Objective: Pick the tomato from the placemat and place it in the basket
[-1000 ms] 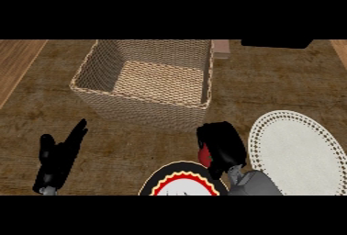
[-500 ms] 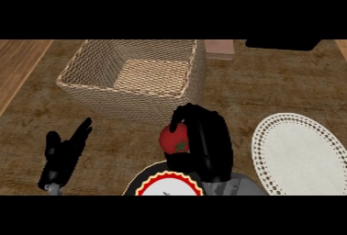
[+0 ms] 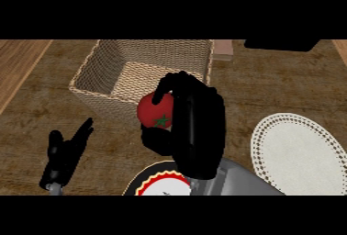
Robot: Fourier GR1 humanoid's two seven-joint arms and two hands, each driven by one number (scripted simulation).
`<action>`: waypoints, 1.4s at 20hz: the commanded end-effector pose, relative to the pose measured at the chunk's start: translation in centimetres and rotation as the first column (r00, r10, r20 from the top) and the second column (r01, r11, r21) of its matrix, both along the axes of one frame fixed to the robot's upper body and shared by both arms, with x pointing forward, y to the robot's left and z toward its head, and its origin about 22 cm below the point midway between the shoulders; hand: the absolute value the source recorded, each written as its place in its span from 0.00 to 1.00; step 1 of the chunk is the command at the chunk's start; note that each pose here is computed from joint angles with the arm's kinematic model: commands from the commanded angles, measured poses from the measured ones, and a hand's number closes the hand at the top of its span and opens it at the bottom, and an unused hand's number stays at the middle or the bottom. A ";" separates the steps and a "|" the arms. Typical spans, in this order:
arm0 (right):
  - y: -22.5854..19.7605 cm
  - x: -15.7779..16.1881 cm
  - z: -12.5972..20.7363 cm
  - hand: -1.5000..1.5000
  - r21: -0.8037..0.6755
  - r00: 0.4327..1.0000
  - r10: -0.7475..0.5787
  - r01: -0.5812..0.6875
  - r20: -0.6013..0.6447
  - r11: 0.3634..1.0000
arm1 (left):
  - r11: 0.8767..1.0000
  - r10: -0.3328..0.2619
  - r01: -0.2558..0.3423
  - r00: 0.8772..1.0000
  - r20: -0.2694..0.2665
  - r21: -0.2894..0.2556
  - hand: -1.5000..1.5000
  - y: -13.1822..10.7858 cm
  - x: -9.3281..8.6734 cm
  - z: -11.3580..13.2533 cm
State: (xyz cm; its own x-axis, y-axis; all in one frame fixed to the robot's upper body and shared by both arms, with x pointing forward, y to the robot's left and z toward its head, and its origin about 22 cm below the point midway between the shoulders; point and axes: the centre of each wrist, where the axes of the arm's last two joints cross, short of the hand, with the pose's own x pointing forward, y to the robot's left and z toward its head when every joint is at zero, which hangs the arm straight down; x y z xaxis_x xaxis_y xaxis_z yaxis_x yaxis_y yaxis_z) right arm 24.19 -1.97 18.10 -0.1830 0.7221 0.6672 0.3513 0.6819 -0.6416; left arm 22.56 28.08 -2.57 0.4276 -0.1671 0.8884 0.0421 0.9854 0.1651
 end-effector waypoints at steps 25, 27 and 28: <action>3.9 10.1 7.9 1.00 0.265 0.954 -0.235 0.279 -0.185 0.923 | 1.000 0.021 -0.023 0.996 -0.086 -0.020 0.50 -0.1 -0.9 -1.7; 4.0 10.4 7.1 1.00 0.274 0.953 -0.239 0.284 -0.186 0.919 | 0.999 0.029 -0.031 0.996 -0.085 -0.015 0.50 0.6 -1.2 -1.8; 3.8 11.1 6.7 1.00 0.276 0.954 -0.247 0.288 -0.172 0.917 | 1.000 0.017 -0.018 0.997 -0.073 -0.017 0.50 -0.7 -1.7 -1.9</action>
State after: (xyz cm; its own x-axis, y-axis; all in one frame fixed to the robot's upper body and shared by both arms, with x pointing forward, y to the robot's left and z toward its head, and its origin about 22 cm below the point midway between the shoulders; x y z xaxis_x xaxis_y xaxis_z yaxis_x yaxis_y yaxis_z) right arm 34.50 1.81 25.49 -0.0310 0.6912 0.7220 0.4336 0.6602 -0.6133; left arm 22.34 27.82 -2.38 0.4077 -0.1600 0.8990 0.0371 0.9866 0.1587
